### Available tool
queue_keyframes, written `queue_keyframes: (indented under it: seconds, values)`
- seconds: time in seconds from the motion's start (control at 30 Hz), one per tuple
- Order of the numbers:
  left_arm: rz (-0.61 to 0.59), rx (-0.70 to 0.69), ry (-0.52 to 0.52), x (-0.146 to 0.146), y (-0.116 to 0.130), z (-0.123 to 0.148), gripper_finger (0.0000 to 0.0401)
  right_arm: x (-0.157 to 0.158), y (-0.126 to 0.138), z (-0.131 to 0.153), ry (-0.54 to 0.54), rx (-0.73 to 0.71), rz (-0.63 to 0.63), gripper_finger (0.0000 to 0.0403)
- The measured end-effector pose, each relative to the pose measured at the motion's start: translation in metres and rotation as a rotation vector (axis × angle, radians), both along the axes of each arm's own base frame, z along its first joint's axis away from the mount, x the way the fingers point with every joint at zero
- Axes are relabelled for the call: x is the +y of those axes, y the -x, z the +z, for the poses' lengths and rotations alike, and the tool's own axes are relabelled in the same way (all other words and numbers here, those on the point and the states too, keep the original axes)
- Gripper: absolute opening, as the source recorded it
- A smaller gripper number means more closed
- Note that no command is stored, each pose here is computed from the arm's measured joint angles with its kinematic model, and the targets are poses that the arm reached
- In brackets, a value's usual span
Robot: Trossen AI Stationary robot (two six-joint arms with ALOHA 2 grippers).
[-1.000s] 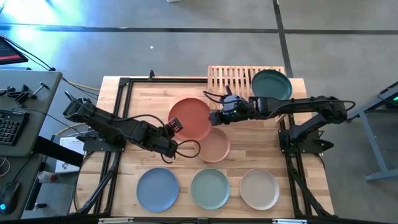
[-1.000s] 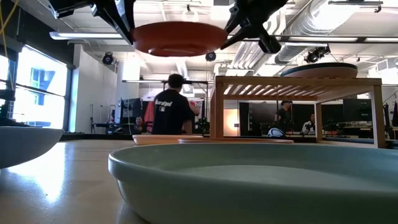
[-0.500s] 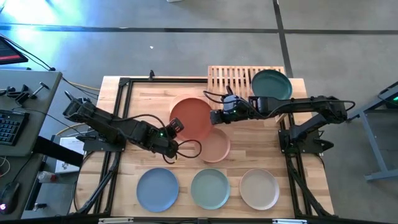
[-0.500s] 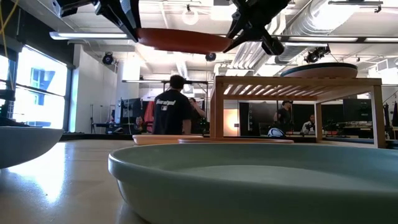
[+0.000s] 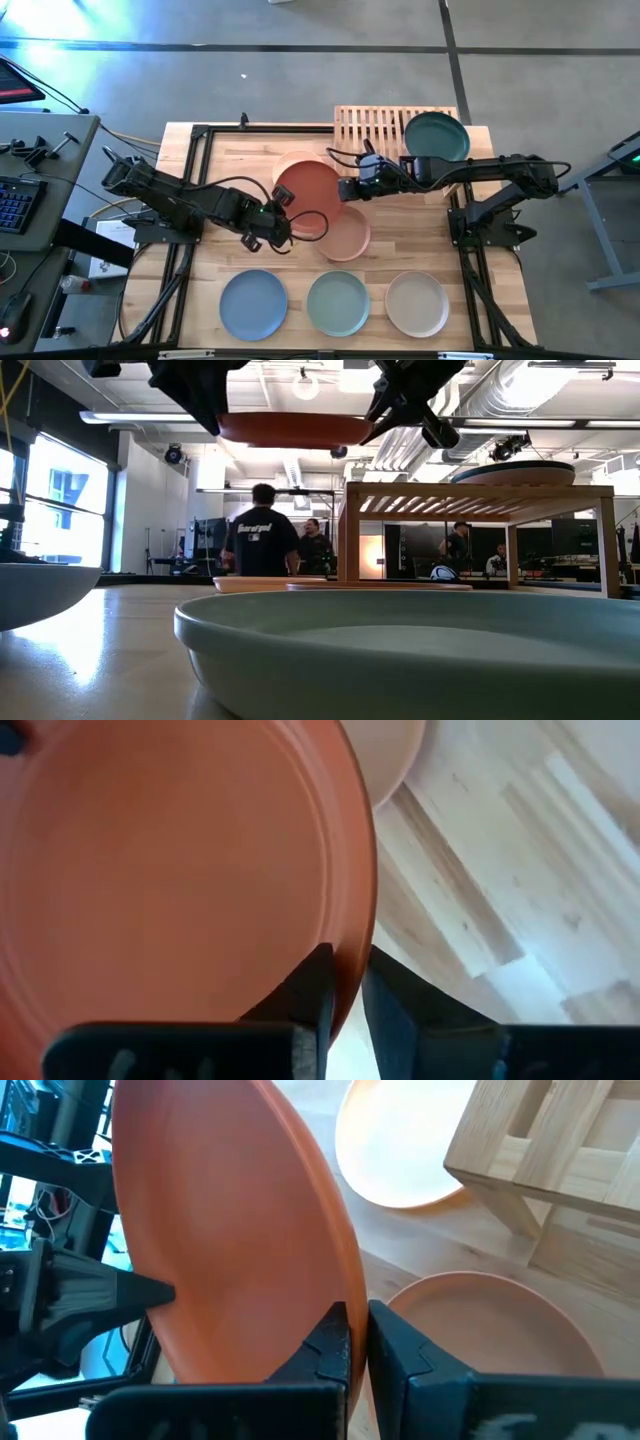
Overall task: Place and stack plates onto a shelf
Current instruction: Stack the orange plate on top of the green plate on the shelf
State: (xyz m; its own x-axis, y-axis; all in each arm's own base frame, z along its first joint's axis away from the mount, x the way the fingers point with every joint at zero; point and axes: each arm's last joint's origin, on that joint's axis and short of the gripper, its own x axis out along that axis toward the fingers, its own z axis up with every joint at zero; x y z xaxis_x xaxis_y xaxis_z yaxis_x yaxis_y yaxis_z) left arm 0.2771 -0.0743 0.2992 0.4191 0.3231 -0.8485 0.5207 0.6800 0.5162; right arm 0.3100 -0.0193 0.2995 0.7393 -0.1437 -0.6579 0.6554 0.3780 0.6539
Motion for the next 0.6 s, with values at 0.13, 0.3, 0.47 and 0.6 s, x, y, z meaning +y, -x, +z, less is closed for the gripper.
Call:
queue_keyframes:
  seconds: [0.13,0.3,0.47,0.6]
  values:
    - [0.037,-0.046,0.029,-0.0010,-0.0028,0.0010,0.0052,-0.0001,0.0004,-0.0004,0.002,0.006,-0.002,0.0000]
    - [0.041,-0.047,0.038,0.0003,-0.0034,0.0010,0.0053,-0.0001,0.0002,0.0000,0.002,0.002,-0.002,0.0000]
    - [0.067,-0.020,0.112,0.0046,-0.0032,-0.0003,0.0076,0.0000,0.0000,0.0003,0.001,-0.001,-0.002,0.0000]
    - [0.089,-0.044,0.127,0.0042,-0.0047,0.0003,0.0101,-0.0002,0.0002,0.0000,0.002,0.002,-0.002,0.0000]
